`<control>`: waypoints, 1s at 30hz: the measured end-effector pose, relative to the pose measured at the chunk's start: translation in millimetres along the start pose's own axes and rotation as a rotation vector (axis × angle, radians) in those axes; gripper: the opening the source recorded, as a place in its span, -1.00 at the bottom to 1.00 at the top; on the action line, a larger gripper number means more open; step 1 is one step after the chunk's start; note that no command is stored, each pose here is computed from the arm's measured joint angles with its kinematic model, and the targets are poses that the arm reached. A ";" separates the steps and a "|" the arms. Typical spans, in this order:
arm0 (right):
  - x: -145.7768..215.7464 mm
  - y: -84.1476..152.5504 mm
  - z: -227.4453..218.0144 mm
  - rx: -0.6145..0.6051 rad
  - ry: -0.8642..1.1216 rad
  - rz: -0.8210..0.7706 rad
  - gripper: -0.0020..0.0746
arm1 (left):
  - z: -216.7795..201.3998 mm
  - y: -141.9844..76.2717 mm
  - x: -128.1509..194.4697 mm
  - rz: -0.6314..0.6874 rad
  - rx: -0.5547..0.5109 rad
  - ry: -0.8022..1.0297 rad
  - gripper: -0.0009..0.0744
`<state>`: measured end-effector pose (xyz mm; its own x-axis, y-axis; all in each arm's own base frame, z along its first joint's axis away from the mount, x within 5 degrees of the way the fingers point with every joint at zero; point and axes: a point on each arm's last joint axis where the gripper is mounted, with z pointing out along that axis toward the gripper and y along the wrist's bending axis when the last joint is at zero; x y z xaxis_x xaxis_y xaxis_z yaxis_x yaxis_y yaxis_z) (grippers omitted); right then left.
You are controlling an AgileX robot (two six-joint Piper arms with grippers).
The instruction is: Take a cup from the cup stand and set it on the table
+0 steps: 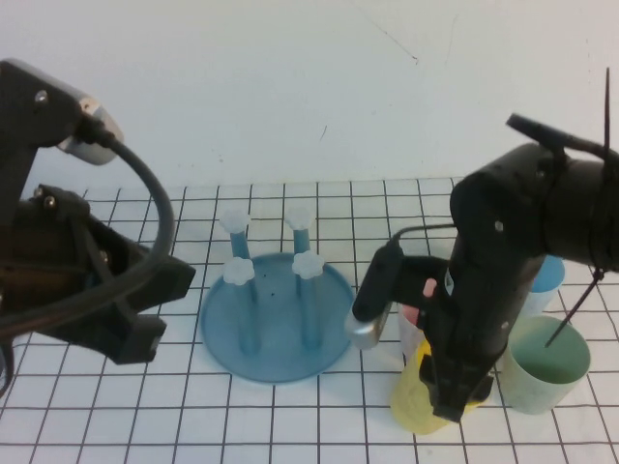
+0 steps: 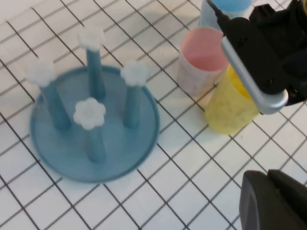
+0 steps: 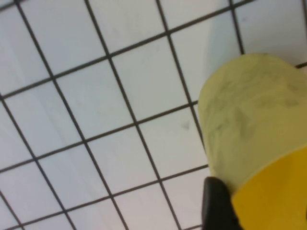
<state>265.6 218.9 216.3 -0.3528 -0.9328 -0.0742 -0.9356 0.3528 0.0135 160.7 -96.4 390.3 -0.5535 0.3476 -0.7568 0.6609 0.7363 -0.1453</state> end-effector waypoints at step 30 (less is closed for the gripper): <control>182.2 90.1 -176.5 0.472 -0.408 0.214 -0.95 | -41.4 -16.9 42.0 -0.023 -0.077 -0.341 -0.98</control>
<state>114.6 67.7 380.0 -0.4099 -0.7680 -0.4921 -0.7059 0.6087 -0.3621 105.4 -70.3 387.3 -0.3583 0.1258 -0.9251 0.6024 0.7881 -0.1262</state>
